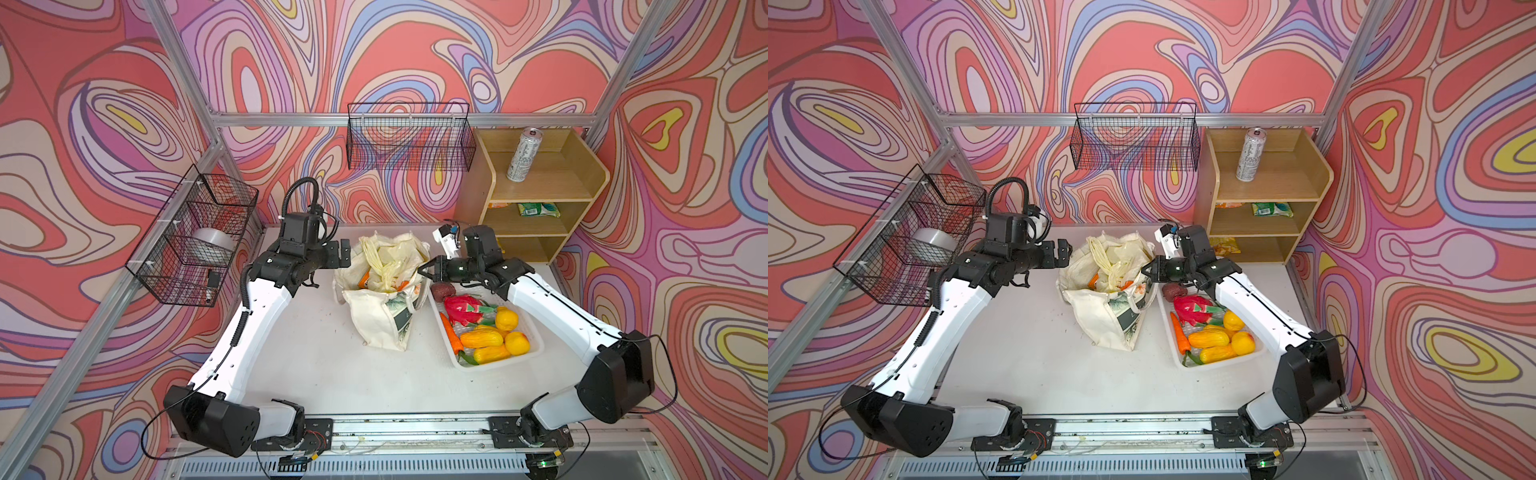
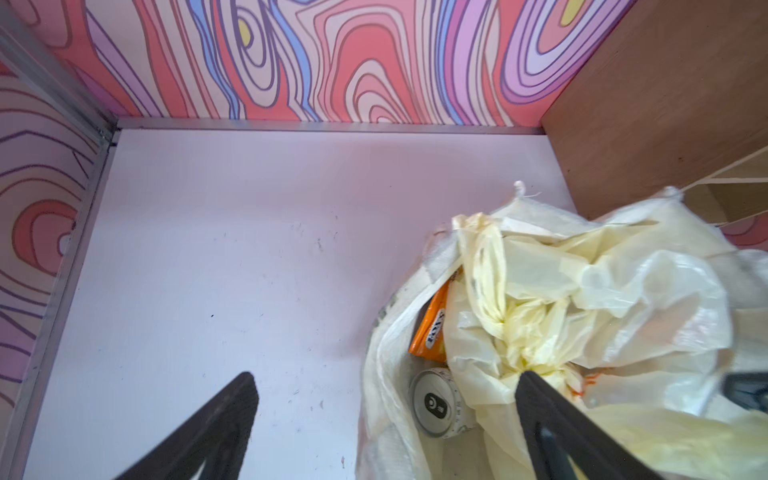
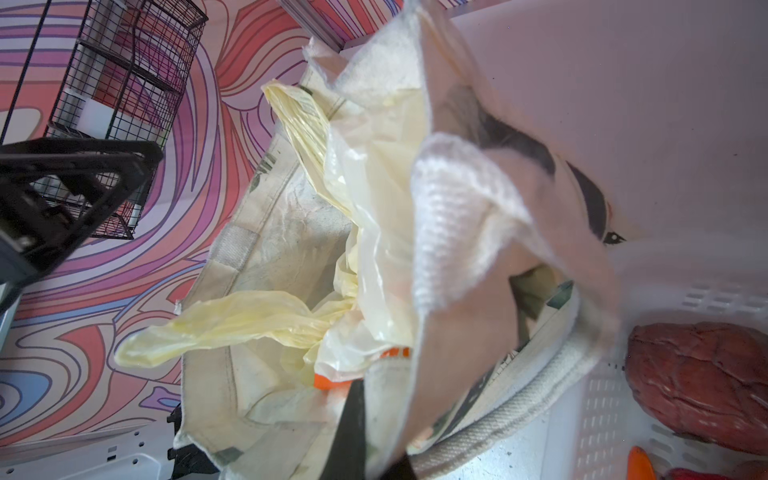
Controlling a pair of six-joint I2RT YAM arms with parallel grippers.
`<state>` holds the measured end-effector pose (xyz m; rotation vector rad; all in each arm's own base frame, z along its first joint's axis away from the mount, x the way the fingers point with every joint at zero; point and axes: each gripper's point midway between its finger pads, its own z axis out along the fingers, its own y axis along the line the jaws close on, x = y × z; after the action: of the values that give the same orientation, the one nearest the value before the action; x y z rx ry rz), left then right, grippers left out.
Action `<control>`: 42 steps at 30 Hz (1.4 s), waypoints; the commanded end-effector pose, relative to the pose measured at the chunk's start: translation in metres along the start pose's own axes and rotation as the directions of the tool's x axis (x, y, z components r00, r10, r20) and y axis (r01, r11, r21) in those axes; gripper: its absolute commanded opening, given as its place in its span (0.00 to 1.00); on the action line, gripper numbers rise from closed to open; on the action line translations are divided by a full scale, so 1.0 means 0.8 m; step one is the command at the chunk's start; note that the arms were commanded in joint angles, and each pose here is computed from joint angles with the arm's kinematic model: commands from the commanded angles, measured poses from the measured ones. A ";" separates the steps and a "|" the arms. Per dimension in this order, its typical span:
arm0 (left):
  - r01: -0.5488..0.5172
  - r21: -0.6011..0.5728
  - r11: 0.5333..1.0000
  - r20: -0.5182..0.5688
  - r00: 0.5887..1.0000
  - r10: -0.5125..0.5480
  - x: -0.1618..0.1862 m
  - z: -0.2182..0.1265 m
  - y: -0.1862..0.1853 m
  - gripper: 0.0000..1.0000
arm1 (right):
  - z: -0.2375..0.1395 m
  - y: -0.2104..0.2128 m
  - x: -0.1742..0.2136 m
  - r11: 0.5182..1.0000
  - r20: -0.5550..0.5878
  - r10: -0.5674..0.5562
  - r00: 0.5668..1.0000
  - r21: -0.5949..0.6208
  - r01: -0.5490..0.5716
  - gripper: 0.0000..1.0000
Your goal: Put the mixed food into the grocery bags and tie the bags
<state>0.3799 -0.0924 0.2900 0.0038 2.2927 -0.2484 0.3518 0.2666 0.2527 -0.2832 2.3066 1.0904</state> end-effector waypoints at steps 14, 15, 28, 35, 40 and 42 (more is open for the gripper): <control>0.077 0.435 0.897 -0.073 0.996 -0.050 -0.001 0.028 -0.102 0.00 | 0.009 0.047 -0.046 0.992 -0.006 -0.018 1.000 -0.123 0.017 0.00; 0.068 0.445 0.893 -0.024 0.998 -0.064 -0.013 0.004 -0.111 0.00 | 0.008 0.062 -0.055 0.988 -0.002 -0.019 1.000 -0.154 0.019 0.00; 0.097 0.427 0.899 0.016 0.993 -0.114 0.012 -0.017 -0.159 0.00 | 0.054 0.053 -0.051 0.999 -0.089 -0.019 0.996 -0.049 0.015 0.00; 0.147 0.164 0.976 0.024 0.988 -0.153 0.045 0.033 -0.073 0.00 | 0.043 -0.029 -0.039 0.994 -0.072 0.084 0.994 0.080 -0.078 0.00; 0.188 0.168 0.968 0.038 0.980 -0.197 0.037 0.025 -0.058 0.00 | 0.021 -0.011 -0.051 0.997 -0.037 0.060 0.998 0.053 -0.058 0.00; 0.207 0.185 0.961 0.052 0.974 -0.220 0.029 0.016 -0.061 0.00 | 0.014 0.000 -0.059 0.998 -0.019 0.052 0.998 0.031 -0.052 0.00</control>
<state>0.3734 -0.1457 0.2507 -0.1250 2.2564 -0.5243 0.3941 0.2742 0.2275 -0.1871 2.5009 1.0667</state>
